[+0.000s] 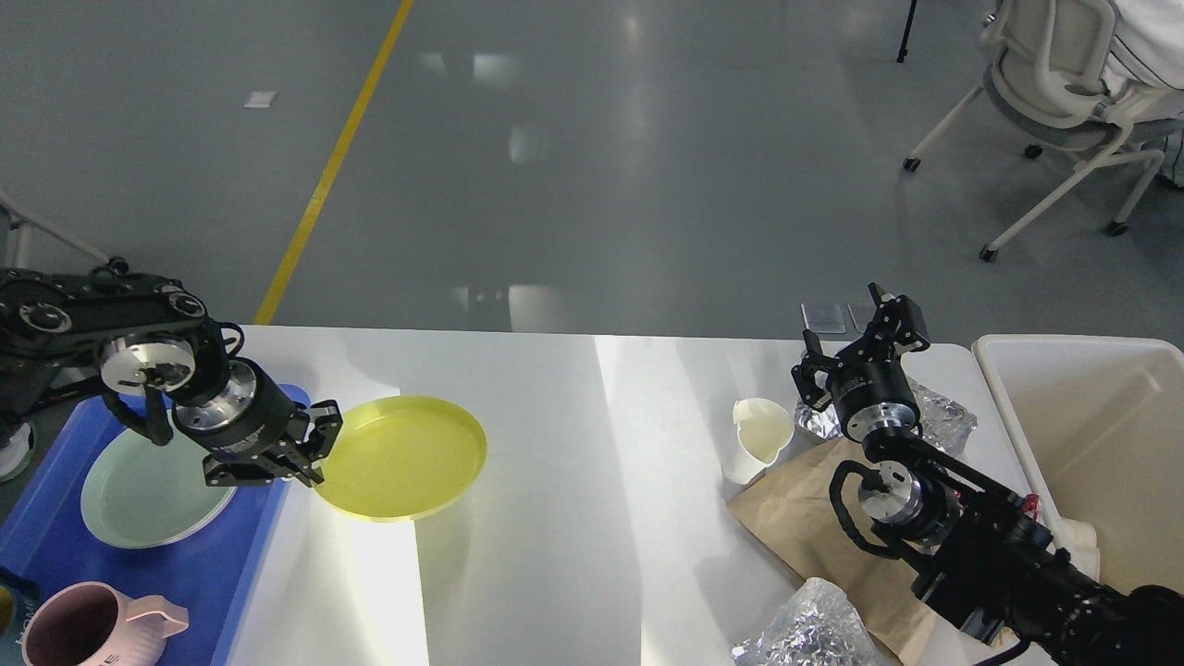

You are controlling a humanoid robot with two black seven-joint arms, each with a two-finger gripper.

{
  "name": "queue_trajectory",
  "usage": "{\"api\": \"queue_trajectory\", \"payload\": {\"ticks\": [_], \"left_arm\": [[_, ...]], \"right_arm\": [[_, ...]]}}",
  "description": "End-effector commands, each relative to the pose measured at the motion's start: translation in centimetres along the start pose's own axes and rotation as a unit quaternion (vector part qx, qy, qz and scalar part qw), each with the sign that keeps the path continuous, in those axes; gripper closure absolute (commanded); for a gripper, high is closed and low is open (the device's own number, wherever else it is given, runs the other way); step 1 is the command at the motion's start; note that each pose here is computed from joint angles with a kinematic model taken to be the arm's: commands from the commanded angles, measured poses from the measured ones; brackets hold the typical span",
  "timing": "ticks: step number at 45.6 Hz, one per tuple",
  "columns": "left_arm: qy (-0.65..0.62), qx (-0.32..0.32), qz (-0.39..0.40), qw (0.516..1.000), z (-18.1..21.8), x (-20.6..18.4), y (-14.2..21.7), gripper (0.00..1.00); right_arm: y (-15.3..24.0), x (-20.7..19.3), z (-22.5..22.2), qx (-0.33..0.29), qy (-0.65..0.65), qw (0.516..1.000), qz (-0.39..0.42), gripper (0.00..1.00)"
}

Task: Tidy desktop
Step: 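Lift the yellow plate and carry it over the blue tray, then lower the yellow plate onto the pale green plate in the tray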

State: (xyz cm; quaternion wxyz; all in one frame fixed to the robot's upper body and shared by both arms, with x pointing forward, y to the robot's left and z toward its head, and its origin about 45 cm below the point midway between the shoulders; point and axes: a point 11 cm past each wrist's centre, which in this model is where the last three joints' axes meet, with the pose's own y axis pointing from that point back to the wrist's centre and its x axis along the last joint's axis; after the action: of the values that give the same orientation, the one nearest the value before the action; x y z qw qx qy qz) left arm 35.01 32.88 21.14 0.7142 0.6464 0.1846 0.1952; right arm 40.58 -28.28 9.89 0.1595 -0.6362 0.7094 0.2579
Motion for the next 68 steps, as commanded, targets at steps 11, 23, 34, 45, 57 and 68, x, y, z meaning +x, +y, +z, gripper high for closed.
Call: {"api": "queue_trajectory", "payload": {"ticks": [11, 23, 34, 45, 57, 68], "left_arm": [[-0.116, -0.005, 0.073, 0.991, -1.1, 4.2, 17.5, 1.00], [-0.114, -0.004, 0.122, 0.986, -1.3, 5.2, 20.7, 1.00], [-0.059, 0.068, 0.093, 0.992, -8.6, 6.4, 15.8, 1.00], [0.045, 0.130, 0.110, 0.984, -14.0, 6.6, 8.6, 1.00], [0.136, 0.168, 0.187, 0.958, -17.0, 7.1, 4.5, 1.00], [0.194, 0.191, 0.259, 0.927, -18.1, 6.7, 0.0, 0.99]], "right_arm": [[0.0, 0.0, -0.1, 0.001, 0.000, 1.000, 0.000, 0.00], [0.0, 0.0, 0.0, 0.000, 0.000, 1.000, 0.000, 0.00], [0.0, 0.0, -0.1, 0.001, 0.000, 1.000, 0.000, 0.00], [0.0, 0.0, 0.0, 0.000, 0.000, 1.000, 0.000, 0.00], [0.0, 0.0, 0.0, 0.000, 0.000, 1.000, 0.000, 0.00], [0.0, 0.0, 0.0, 0.000, 0.000, 1.000, 0.000, 0.00]]}}
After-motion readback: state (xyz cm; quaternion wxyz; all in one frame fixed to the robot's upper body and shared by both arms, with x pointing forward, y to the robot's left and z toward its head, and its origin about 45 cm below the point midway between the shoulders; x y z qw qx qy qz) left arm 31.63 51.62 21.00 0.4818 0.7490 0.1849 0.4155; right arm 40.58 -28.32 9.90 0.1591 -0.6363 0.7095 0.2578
